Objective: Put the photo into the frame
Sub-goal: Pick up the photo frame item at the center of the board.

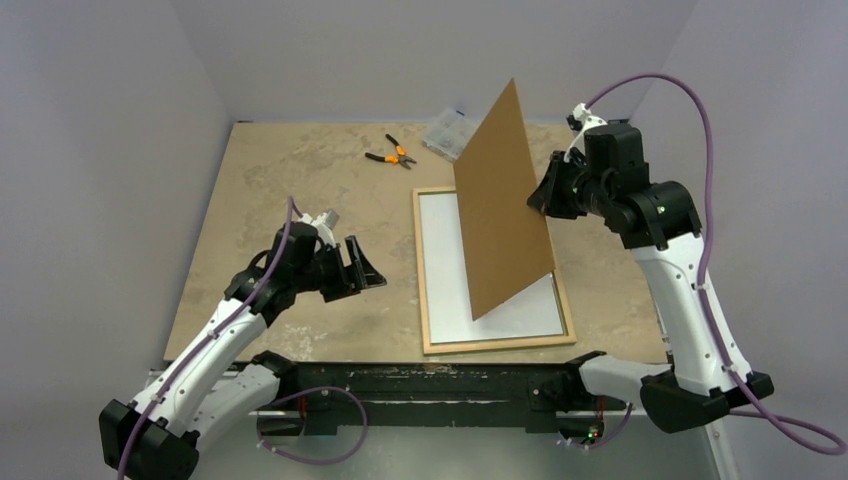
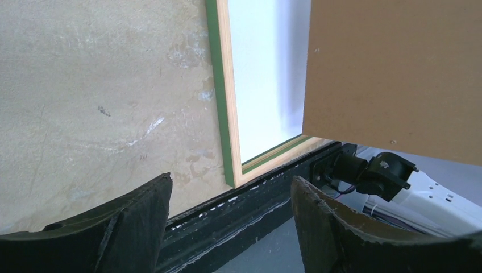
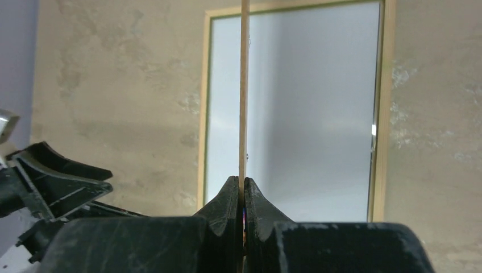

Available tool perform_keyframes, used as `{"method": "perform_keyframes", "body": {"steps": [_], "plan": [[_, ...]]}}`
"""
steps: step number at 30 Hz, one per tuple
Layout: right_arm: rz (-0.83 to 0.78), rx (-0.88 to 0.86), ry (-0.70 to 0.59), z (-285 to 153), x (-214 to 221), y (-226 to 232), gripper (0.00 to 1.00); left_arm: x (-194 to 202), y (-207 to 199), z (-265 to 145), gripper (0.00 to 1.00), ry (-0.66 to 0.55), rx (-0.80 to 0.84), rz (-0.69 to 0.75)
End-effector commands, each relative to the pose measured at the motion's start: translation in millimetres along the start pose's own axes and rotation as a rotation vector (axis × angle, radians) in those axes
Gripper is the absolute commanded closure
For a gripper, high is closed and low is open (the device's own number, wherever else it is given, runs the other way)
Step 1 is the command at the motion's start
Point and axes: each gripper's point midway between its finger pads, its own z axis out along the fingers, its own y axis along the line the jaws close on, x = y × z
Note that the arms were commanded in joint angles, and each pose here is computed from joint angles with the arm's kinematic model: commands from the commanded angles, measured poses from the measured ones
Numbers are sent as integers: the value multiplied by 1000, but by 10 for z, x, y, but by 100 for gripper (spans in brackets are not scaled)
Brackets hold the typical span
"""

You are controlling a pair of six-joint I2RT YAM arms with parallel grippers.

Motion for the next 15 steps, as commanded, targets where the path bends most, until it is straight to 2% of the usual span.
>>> {"method": "perform_keyframes", "body": {"steps": [1,6,12,15], "plan": [[-34,38,21,28,19,-70,100,-78,-203,-69,25,-14,45,23],[-24,11,57,188,173,-12,100,-53,-208,-37,24,4,41,25],[-157,82,115,405,453,243,100,-75,-389,-92,18,4,118,56],[-181,62,139,492,569,394,100,-92,-464,-141,15,0,143,56]]}}
